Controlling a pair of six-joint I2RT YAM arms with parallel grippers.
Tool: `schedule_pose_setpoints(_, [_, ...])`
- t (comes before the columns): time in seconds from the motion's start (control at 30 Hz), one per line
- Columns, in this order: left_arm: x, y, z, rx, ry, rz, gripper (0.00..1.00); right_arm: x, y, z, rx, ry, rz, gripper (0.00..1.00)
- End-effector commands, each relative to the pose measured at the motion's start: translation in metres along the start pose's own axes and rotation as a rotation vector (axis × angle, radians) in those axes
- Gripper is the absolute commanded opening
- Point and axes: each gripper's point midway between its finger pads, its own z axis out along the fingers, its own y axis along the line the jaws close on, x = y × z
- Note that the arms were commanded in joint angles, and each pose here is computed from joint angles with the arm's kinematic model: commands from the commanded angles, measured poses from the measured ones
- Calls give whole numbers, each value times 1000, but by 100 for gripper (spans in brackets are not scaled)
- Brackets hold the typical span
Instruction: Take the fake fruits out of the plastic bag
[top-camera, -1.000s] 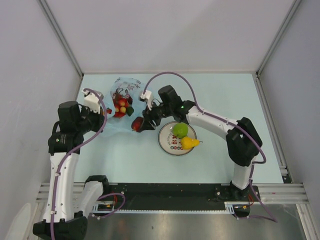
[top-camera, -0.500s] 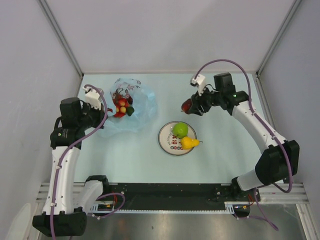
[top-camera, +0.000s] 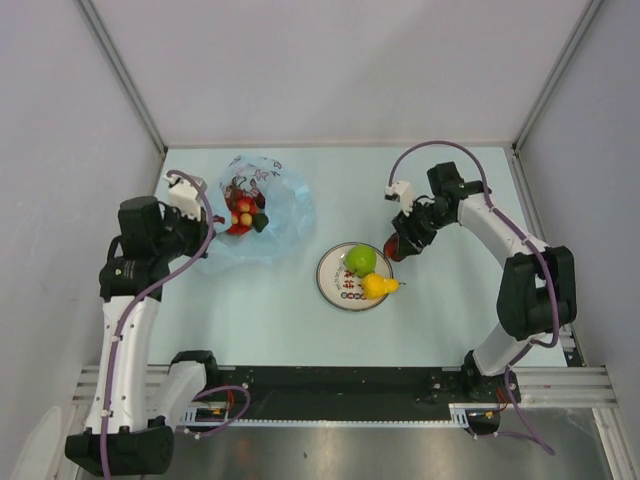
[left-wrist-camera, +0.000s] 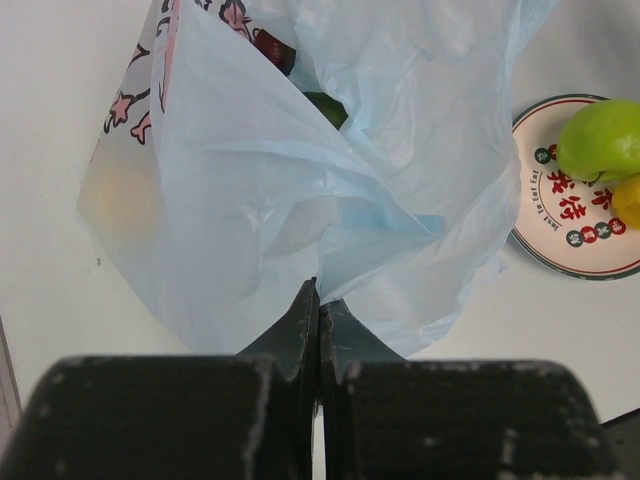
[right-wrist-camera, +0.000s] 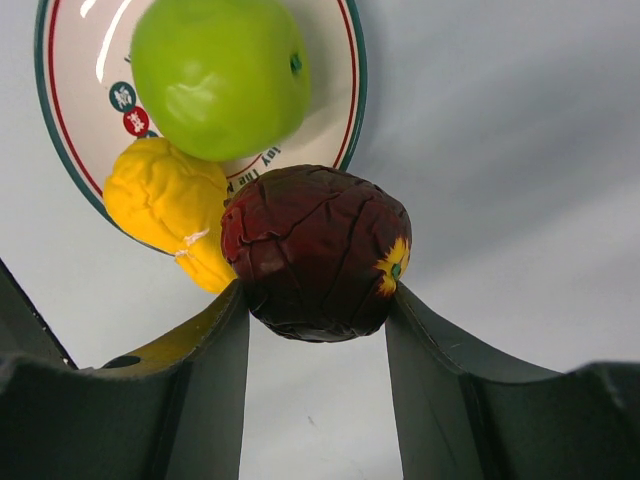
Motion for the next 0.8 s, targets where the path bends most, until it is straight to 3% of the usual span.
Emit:
schedule_pose_setpoints(0.0, [-9, -3, -7, 5, -43, 6, 0, 6, 4, 10, -18, 23, -16, 34])
schedule_pose_setpoints(0.6, [2, -1, -11, -5, -42, -28, 1, 14, 32, 55, -70, 110, -72, 41])
schedule_pose_setpoints(0.7, [4, 0, -11, -6, -40, -36, 1, 16, 33, 59, -69, 126, -73, 49])
schedule_pose_setpoints(0.77, [4, 0, -11, -5, -42, -41, 1, 15, 33, 62, -62, 128, -71, 61])
